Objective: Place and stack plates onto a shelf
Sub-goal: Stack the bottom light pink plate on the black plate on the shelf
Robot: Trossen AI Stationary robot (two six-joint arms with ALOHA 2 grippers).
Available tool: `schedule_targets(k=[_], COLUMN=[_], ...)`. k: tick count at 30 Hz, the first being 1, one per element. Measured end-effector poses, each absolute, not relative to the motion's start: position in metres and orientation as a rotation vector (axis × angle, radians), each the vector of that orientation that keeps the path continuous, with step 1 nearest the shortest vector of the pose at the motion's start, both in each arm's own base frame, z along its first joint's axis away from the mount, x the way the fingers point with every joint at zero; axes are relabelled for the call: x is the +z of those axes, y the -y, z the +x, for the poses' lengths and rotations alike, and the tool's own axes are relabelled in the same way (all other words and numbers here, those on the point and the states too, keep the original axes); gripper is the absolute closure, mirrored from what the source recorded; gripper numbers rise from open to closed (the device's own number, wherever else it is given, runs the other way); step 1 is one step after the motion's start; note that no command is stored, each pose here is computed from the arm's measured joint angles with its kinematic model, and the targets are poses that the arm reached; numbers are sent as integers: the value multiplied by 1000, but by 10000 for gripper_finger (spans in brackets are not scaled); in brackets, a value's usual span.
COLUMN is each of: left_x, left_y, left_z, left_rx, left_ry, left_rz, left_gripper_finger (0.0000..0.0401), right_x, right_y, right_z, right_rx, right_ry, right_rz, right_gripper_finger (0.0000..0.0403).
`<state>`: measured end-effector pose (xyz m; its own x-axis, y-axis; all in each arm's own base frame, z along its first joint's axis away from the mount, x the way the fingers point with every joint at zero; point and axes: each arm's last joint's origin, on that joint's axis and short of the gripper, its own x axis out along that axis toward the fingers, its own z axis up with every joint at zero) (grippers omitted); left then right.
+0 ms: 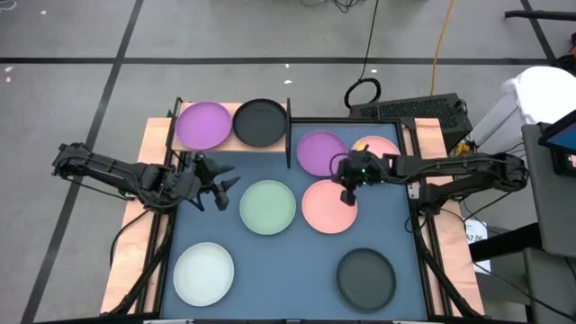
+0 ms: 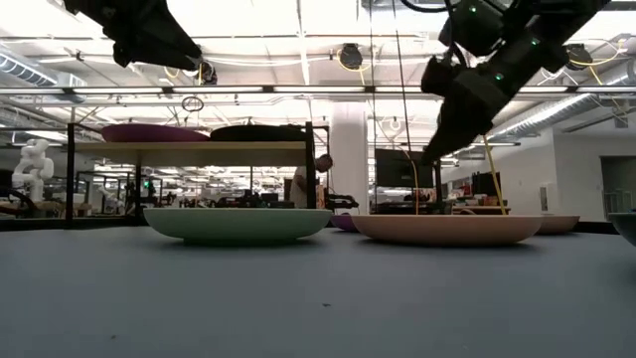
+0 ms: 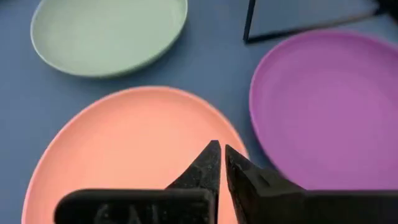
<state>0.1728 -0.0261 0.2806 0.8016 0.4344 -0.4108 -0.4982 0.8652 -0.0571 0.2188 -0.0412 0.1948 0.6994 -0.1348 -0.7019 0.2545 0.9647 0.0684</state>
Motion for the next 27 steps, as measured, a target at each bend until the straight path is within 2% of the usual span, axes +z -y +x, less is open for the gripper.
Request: schedule_targets(k=[4, 8, 12, 18, 22, 27], left_x=[280, 280, 280, 280, 280, 280], left_y=[26, 26, 26, 26, 26, 27], left_z=[173, 173, 173, 173, 173, 173], left_rx=[503, 501, 498, 498, 501, 488], left_ry=[-401, -404, -406, -406, -401, -403], left_rz=[-164, -155, -143, -143, -162, -176], left_gripper_finger=[208, 208, 208, 208, 208, 208], right_x=[189, 187, 187, 182, 175, 160], right_y=[20, -5, -32, -54, -61, -67], right_z=[213, 210, 208, 205, 206, 209], right_rx=[-144, -68, 85, 124, 150, 145], right_ry=[-862, -906, -928, -950, -988, -1053], right_rz=[161, 180, 164, 104, 81, -2], right_gripper_finger=[366, 325, 280, 222, 212, 227])
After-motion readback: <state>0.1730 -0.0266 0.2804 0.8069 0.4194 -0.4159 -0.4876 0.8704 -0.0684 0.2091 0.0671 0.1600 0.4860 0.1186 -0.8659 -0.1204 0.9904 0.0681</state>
